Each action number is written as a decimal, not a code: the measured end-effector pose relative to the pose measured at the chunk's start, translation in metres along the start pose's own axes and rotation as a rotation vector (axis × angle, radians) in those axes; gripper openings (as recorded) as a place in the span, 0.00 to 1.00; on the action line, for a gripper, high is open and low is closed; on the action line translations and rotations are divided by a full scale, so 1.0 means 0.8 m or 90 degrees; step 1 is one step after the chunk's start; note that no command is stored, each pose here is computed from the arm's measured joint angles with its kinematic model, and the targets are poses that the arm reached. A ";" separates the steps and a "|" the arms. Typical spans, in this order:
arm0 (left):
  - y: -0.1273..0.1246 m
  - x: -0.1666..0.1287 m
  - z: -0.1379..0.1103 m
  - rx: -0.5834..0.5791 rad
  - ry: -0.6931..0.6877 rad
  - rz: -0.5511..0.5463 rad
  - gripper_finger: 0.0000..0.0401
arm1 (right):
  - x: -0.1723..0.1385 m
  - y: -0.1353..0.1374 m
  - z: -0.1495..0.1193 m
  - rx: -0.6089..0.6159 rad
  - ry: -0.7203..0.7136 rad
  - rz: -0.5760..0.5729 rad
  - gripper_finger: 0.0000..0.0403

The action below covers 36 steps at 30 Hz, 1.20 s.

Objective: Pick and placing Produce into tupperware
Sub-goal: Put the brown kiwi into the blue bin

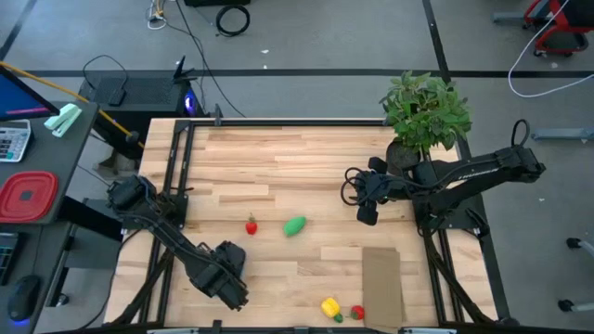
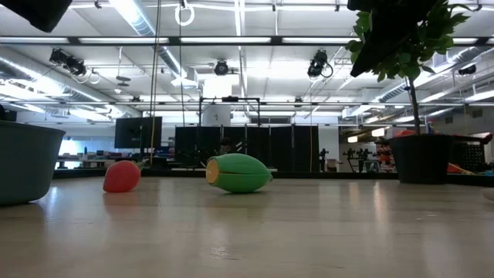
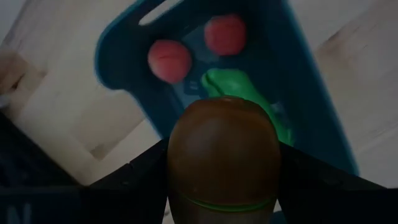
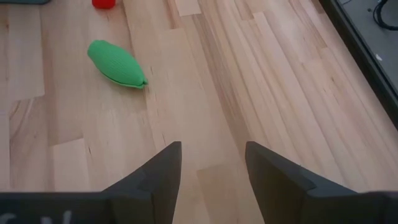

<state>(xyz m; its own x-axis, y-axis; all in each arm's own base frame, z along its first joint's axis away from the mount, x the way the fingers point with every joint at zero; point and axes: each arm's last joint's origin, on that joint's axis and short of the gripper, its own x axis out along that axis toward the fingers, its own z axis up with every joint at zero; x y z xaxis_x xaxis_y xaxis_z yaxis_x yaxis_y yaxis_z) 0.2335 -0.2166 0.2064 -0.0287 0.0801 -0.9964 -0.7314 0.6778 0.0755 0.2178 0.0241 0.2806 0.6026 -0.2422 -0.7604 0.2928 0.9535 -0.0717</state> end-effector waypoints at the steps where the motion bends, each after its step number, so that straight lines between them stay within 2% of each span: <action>1: 0.000 0.000 0.000 0.008 0.003 0.001 0.60 | 0.000 0.000 0.000 0.000 0.000 0.000 0.47; 4: -0.001 0.000 -0.006 0.026 0.020 -0.008 0.62 | 0.000 0.000 0.000 0.000 0.000 0.000 0.47; 8: -0.008 0.015 -0.015 0.040 0.025 -0.061 0.60 | 0.000 0.000 0.000 0.001 -0.002 0.001 0.47; 13: -0.006 0.046 -0.023 -0.010 0.034 -0.110 0.61 | 0.000 0.000 0.001 0.001 -0.004 0.001 0.47; 17: 0.002 0.064 -0.023 -0.021 0.032 -0.076 0.62 | 0.000 0.000 0.001 0.001 -0.004 0.001 0.47; 22: 0.002 0.063 -0.021 0.005 0.036 -0.082 0.62 | 0.000 0.001 0.002 0.002 -0.010 0.003 0.47; 32: 0.003 0.063 -0.002 0.049 0.039 -0.078 0.76 | 0.000 0.001 0.002 0.002 -0.011 0.003 0.47; 36: -0.006 0.050 0.011 0.080 0.085 -0.109 0.77 | 0.000 0.001 0.002 -0.004 -0.011 0.003 0.47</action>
<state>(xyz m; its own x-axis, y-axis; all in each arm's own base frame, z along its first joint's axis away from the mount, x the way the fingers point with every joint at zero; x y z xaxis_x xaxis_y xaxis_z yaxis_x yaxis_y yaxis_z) 0.2417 -0.2102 0.1663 -0.0076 -0.1349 -0.9908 -0.6425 0.7599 -0.0985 0.2193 0.0243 0.2817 0.6166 -0.2405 -0.7497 0.2850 0.9558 -0.0723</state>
